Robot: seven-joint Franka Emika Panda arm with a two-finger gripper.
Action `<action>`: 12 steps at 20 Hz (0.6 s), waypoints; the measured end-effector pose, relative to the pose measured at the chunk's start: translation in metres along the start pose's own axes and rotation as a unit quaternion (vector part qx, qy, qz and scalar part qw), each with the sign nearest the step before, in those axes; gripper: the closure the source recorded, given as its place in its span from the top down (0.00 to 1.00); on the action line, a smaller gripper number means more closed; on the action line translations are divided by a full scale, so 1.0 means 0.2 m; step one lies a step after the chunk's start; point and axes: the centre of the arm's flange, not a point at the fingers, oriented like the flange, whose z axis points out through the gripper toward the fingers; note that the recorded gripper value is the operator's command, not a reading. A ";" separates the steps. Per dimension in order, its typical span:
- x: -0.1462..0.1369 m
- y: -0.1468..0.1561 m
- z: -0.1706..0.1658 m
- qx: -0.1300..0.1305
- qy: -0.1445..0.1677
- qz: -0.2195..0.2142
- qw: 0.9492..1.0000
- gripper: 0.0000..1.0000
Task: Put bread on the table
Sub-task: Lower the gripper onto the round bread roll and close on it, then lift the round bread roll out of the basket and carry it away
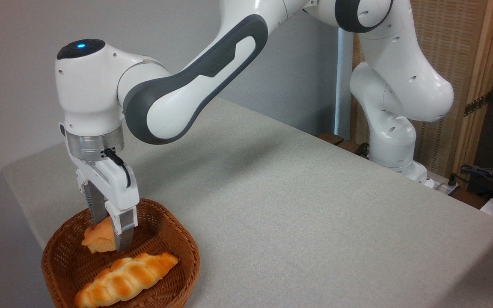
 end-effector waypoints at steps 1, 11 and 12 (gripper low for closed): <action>0.00 0.00 0.00 0.000 0.000 -0.001 1.000 0.61; 0.00 -0.01 0.00 0.000 0.001 -0.003 1.000 0.42; 0.00 -0.01 -0.01 0.001 0.001 -0.003 1.000 0.41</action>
